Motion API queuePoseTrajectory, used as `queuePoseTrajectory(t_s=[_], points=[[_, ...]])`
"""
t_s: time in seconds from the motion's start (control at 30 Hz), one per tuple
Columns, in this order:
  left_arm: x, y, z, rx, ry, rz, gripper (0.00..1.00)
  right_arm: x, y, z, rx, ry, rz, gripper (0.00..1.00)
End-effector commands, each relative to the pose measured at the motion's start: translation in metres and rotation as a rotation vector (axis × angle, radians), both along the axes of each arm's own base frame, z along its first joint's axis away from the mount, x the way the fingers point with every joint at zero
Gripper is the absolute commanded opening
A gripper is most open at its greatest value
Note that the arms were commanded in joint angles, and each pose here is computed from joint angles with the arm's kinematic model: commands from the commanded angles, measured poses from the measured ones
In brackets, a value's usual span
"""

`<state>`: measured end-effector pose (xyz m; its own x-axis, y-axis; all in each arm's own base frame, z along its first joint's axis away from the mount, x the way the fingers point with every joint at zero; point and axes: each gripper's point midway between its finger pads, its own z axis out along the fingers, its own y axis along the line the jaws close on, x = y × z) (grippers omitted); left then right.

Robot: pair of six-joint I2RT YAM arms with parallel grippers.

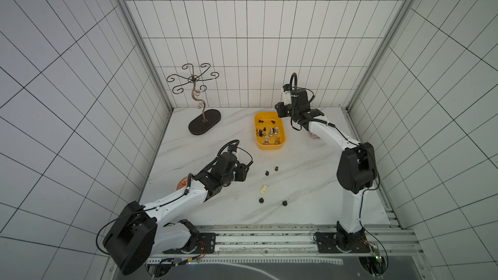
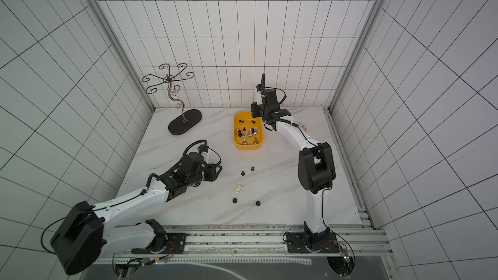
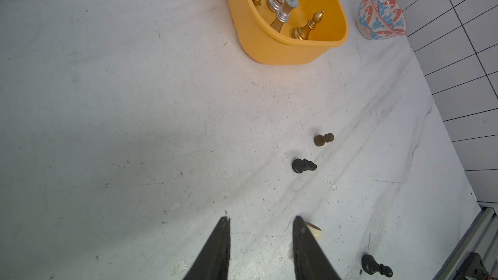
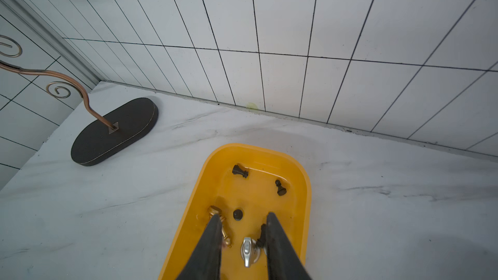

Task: Put the chess pieces into the storage box
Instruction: Place the chess piece in the storage box, then pick up the chess piece at the center of the board.

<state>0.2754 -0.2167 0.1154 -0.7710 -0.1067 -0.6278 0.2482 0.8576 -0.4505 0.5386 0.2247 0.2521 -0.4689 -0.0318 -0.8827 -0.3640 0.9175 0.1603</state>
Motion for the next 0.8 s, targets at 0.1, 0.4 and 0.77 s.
queuePoseTrajectory(t_s=[0.1, 0.4, 0.77], points=[[-0.003, -0.002, 0.001, 0.004, -0.007, -0.010, 0.38, -0.051, -0.025, -0.034, -0.002, 0.062, -0.027, 0.29], [-0.008, -0.012, 0.002, 0.009, -0.019, -0.056, 0.38, -0.141, -0.059, -0.070, -0.010, 0.143, -0.059, 0.29], [-0.011, -0.057, -0.002, 0.043, -0.019, -0.156, 0.38, -0.239, -0.099, -0.114, 0.022, 0.247, -0.129, 0.29]])
